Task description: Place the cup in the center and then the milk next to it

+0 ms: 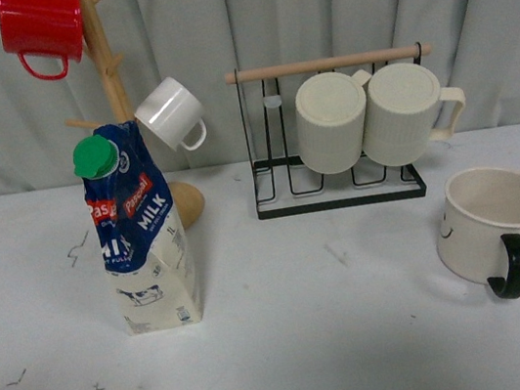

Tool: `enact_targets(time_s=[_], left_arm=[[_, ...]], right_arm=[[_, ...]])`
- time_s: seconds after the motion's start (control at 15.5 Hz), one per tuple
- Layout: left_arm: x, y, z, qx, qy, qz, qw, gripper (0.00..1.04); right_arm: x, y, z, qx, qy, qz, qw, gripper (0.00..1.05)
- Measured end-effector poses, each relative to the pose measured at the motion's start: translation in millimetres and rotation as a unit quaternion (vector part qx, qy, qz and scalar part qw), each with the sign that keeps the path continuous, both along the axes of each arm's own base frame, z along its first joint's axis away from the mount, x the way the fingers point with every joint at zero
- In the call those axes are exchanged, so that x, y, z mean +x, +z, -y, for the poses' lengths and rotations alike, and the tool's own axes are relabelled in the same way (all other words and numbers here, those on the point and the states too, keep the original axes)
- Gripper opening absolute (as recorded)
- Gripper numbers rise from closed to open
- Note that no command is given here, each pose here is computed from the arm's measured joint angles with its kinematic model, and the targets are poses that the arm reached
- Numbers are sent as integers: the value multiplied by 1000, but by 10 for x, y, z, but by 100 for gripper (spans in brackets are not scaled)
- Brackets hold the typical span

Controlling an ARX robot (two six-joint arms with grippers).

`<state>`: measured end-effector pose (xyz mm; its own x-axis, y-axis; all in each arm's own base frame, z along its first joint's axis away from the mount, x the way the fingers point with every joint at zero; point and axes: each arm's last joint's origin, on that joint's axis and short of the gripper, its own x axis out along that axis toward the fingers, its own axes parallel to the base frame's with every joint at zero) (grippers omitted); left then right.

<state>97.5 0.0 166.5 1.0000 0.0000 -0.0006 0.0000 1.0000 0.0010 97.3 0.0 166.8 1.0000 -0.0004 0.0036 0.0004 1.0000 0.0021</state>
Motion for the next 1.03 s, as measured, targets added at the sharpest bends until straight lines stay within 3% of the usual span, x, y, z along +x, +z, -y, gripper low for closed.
enact_targets(time_s=[1.03], left_arm=[[0, 0, 0, 0, 0, 0, 1000, 98]], right_arm=[[0, 0, 0, 0, 0, 0, 1000, 98]])
